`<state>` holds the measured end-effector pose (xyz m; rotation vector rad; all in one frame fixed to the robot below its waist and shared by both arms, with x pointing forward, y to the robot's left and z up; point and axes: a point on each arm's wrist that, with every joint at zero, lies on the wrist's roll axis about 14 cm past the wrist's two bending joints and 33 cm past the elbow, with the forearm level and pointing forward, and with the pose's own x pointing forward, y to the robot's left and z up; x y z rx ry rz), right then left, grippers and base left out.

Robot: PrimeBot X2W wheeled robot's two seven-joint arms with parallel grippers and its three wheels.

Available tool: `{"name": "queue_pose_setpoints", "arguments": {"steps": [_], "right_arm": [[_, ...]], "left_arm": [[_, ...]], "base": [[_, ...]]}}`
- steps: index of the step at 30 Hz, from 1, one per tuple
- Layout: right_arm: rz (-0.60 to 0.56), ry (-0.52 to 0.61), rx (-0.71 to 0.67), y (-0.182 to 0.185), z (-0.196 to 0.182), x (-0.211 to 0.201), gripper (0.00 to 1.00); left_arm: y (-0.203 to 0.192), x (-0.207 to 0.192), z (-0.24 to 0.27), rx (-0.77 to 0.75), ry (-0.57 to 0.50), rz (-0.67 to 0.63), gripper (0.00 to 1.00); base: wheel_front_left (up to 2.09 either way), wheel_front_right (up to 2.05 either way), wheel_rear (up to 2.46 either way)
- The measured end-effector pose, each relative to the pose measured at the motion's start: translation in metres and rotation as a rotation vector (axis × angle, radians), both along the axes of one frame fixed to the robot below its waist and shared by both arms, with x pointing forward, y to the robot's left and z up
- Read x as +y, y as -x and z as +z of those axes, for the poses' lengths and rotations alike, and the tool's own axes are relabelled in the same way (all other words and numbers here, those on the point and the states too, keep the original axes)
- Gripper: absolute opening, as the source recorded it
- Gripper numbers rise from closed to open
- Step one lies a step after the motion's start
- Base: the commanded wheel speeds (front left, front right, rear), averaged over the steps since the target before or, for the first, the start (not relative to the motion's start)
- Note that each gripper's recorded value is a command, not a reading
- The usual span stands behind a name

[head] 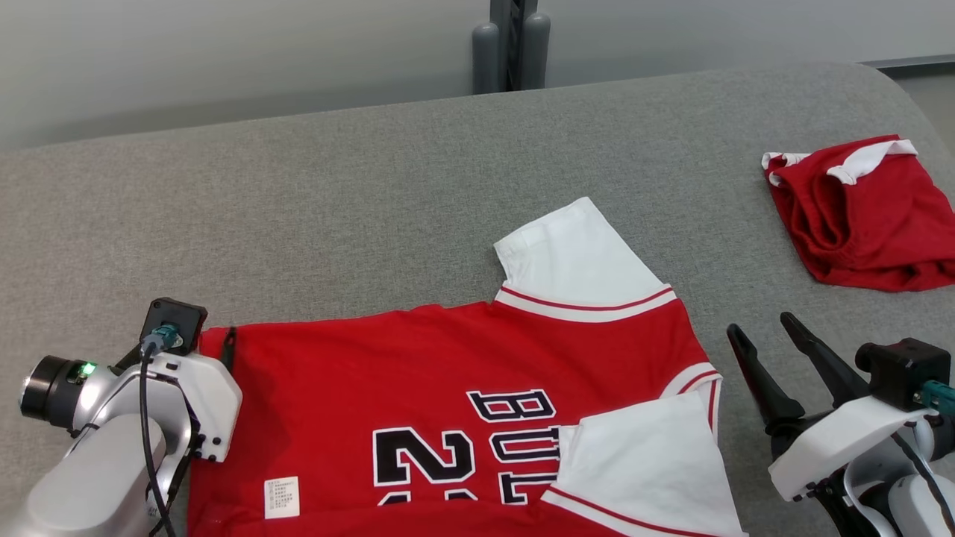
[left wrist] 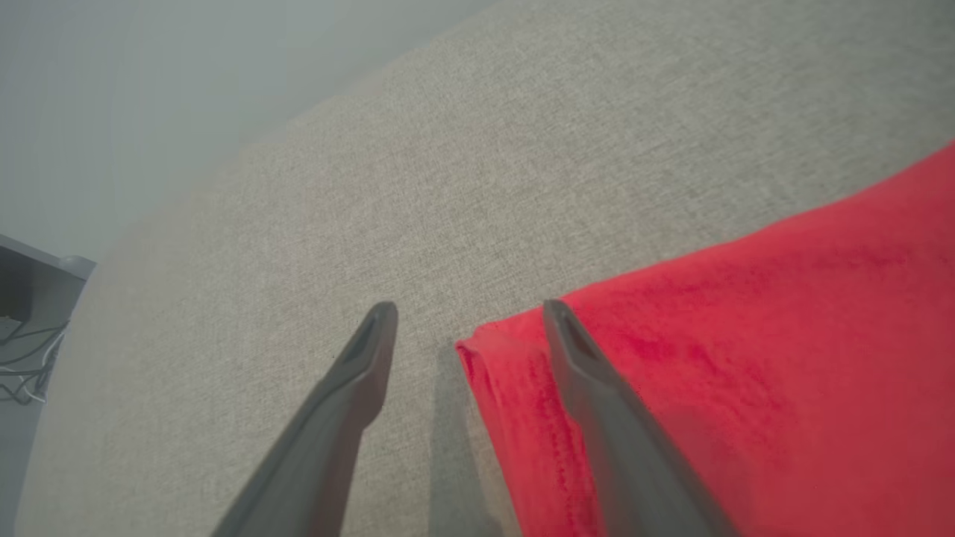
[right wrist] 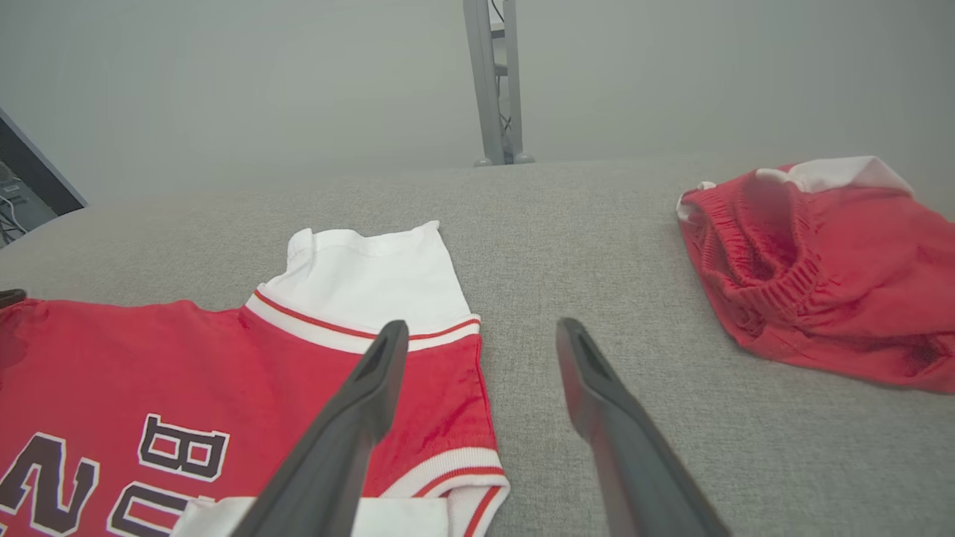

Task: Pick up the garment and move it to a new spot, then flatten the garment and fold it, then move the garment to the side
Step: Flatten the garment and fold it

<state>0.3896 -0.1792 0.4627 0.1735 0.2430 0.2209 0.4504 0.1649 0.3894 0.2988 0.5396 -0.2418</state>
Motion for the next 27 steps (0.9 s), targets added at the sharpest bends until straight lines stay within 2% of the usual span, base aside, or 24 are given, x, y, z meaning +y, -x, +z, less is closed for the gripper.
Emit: {"name": "queue_pose_setpoints", "arguments": {"steps": [9,21,22,24,27], "right_arm": [[-0.017,-0.002,0.008,-0.003,-0.006,-0.006,1.00],[-0.008,-0.004,0.024,-0.006,-0.011,-0.002,1.00],[-0.009,-0.003,0.026,-0.006,-0.012,-0.003,1.00],[-0.009,-0.001,0.029,-0.006,-0.013,-0.003,1.00],[-0.011,0.000,0.033,-0.006,-0.014,-0.004,1.00]], "left_arm": [[-0.002,0.011,-0.027,0.085,-0.117,-0.019,1.00],[-0.009,0.011,-0.031,0.087,-0.114,-0.050,1.00],[-0.010,0.010,-0.032,0.087,-0.115,-0.050,0.83],[-0.010,0.006,-0.034,0.096,-0.105,-0.060,0.00],[-0.010,0.002,-0.038,0.114,-0.101,-0.071,0.00]], "base": [[0.00,0.00,0.00],[0.00,0.00,0.00],[0.00,0.00,0.00],[0.00,0.00,0.00],[0.00,0.00,0.00]]}}
